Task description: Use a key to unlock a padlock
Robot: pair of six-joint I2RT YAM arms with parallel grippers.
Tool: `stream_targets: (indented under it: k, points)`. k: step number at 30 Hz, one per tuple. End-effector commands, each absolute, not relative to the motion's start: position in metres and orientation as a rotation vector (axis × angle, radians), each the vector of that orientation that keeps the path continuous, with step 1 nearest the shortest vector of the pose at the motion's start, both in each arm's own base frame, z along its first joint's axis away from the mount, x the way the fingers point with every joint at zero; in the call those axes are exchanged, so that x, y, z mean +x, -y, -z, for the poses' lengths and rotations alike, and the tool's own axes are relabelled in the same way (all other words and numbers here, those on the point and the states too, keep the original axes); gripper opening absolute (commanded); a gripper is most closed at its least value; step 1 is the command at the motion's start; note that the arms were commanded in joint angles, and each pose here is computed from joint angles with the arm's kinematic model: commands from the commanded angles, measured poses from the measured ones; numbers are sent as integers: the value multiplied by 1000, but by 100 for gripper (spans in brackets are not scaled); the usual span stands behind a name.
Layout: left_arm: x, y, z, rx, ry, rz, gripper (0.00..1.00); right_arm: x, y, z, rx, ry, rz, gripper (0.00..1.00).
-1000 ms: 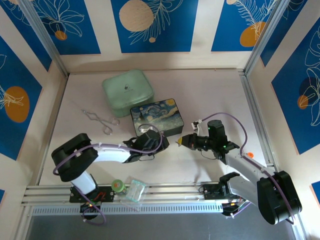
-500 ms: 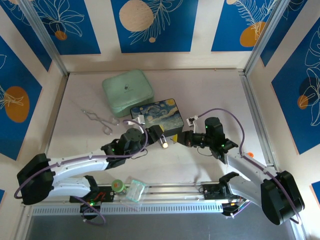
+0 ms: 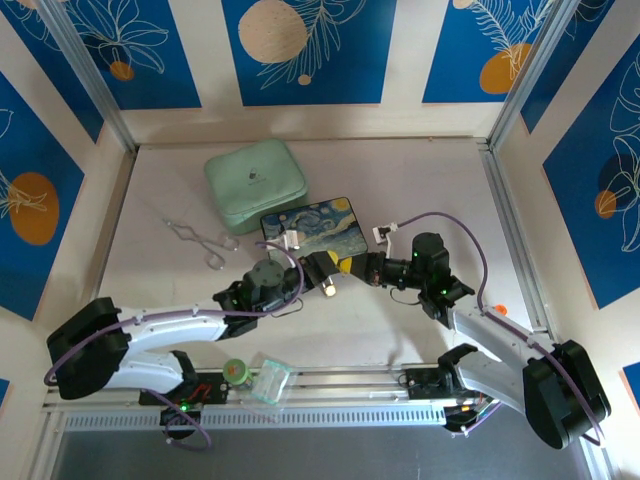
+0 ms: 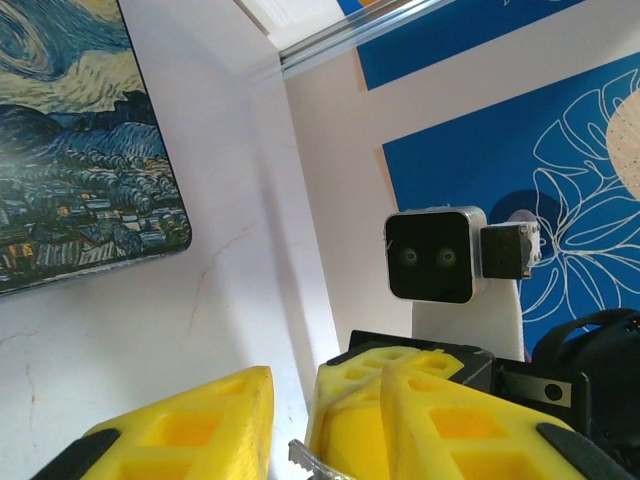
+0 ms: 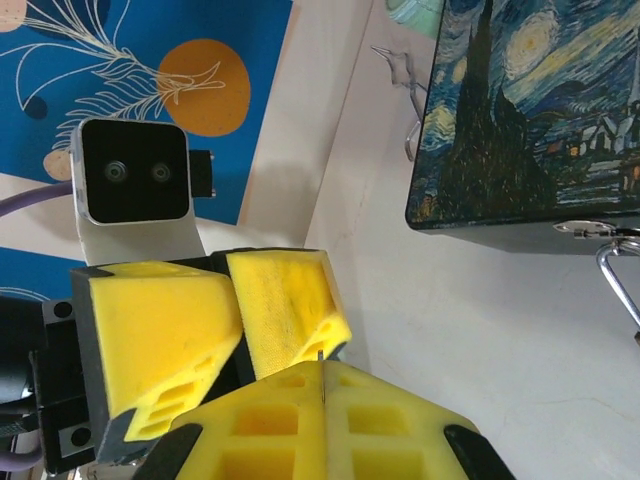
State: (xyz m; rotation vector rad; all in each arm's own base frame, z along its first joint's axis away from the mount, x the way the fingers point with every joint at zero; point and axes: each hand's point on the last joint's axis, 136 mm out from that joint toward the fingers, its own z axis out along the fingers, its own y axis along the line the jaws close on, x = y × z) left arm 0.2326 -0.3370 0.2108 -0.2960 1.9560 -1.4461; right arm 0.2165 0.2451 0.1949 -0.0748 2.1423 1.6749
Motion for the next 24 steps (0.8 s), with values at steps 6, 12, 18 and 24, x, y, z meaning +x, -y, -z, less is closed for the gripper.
stream_targets:
  k: [6,12,18,24]
  points:
    - [227,349,-214,-296,-1950,1534,28,219,-250,-210,-96,-2093,-1696,0]
    - [227,350,-214,-304,-1956,1545,12,218,-252,-211,-97,-2091,-1701,0]
    - [226,354,-214,-327,-1955,1587,5,220,-253,-211,-87,-2090,-1699,0]
    - [228,351,-217,-322,-1940,1579,0,221,-252,-205,-66,-2111,-1681,44]
